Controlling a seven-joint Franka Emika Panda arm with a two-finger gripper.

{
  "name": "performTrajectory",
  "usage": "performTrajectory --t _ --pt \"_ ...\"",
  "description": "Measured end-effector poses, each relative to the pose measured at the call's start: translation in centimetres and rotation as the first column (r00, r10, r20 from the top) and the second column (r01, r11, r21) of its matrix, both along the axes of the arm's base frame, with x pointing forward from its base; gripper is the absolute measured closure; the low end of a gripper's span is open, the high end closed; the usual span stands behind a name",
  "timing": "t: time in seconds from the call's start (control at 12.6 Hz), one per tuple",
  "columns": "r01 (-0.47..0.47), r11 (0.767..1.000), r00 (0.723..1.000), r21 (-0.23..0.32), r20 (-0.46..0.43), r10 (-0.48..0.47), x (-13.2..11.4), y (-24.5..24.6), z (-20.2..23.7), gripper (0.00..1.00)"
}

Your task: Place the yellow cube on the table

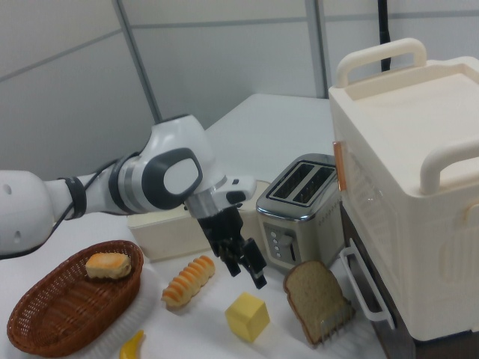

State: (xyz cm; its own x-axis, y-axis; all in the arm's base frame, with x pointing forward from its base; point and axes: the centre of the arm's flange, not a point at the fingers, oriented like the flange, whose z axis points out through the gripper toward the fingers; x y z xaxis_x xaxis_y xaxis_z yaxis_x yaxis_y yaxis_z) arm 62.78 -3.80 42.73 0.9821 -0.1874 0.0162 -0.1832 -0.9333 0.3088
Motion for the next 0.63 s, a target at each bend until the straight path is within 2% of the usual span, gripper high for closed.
performTrajectory --t 0.24,0.4,0.63 --pt "0.046 0.999 0.999 -0.011 -0.015 -0.046 -0.9 -1.7 5.4 0.0" --pt "0.092 0.993 0.995 0.077 0.027 -0.095 -1.7 -1.7 9.6 0.0" --pt "0.127 0.974 0.986 0.189 0.079 -0.144 -3.3 -3.7 13.6 0.0"
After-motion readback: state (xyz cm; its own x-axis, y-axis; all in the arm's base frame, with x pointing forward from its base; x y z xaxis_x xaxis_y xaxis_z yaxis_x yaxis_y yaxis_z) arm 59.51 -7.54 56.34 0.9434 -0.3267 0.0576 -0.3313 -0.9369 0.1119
